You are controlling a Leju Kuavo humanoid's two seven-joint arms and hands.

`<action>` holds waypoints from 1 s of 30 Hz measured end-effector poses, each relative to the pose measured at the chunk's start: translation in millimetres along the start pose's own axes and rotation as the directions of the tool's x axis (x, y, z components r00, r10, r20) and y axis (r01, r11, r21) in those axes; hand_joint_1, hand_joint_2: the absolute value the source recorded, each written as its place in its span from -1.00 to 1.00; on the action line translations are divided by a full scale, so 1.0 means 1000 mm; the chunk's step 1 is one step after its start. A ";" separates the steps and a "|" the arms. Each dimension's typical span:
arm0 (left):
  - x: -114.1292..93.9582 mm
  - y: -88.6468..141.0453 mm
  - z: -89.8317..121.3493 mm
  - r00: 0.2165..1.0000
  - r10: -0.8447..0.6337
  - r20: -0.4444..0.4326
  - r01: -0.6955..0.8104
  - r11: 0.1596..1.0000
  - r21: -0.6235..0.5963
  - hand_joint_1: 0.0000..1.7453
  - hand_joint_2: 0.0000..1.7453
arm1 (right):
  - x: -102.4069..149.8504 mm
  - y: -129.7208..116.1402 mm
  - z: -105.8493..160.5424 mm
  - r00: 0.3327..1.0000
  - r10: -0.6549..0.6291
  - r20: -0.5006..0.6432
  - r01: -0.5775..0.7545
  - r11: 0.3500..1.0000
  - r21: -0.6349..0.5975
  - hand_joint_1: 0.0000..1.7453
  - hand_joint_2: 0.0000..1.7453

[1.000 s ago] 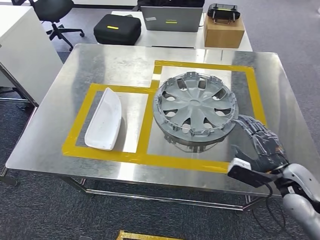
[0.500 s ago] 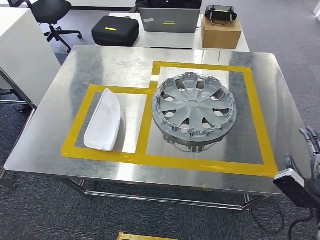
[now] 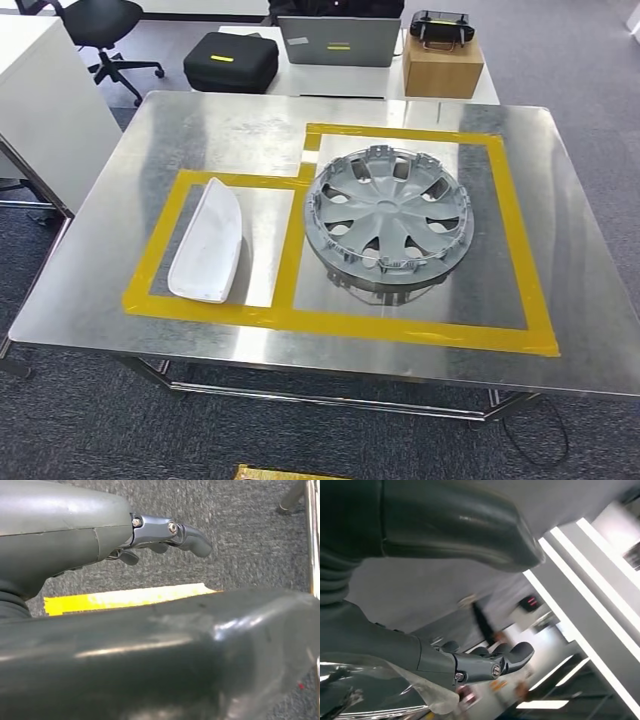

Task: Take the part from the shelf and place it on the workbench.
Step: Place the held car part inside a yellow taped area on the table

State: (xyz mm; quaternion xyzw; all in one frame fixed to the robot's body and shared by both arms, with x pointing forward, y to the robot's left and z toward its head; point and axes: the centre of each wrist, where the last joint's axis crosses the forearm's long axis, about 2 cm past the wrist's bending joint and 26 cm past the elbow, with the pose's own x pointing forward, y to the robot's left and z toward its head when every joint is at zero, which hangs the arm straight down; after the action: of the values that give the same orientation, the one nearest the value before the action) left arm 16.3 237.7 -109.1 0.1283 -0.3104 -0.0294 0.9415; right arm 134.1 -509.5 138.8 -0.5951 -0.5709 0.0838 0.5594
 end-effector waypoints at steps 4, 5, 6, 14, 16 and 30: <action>0.002 -0.007 0.003 0.999 -0.014 -0.043 0.015 0.999 0.041 -1.00 -1.00 | -0.055 0.017 0.049 0.924 0.109 -0.368 -0.135 0.990 -0.045 -1.00 1.00; 0.003 -0.010 0.004 0.998 -0.013 -0.058 0.016 0.998 0.053 -1.00 -1.00 | -0.066 0.031 0.072 0.856 0.149 -0.494 -0.183 0.983 -0.020 -1.00 1.00; 0.003 -0.013 0.005 0.997 -0.011 -0.072 0.015 0.998 0.064 -1.00 -1.00 | -0.075 0.049 0.099 0.770 0.189 -0.610 -0.223 0.975 0.020 -1.00 1.00; 0.007 -0.022 0.007 0.994 0.009 -0.111 -0.002 0.998 0.065 -1.00 0.00 | -0.040 0.156 0.259 0.311 0.431 -0.847 0.104 0.870 0.481 -1.00 0.50; 0.007 -0.022 0.007 0.993 0.020 -0.116 -0.015 0.999 0.041 -1.00 -1.00 | -0.028 0.167 0.271 0.333 0.455 -0.826 0.215 0.816 0.536 -1.00 -0.50; 0.006 -0.015 0.004 0.995 0.033 -0.094 -0.034 0.999 -0.008 -1.00 -1.00 | 0.008 0.198 0.283 0.495 0.208 -0.844 0.665 0.534 0.522 -1.00 -1.00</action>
State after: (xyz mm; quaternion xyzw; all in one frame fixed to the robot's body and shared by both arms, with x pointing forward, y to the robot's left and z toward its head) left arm 19.1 222.0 -106.9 0.1197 -0.2678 -0.0090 0.9560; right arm 43.9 -287.2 -109.5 -0.1323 -0.2061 -0.0492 0.9683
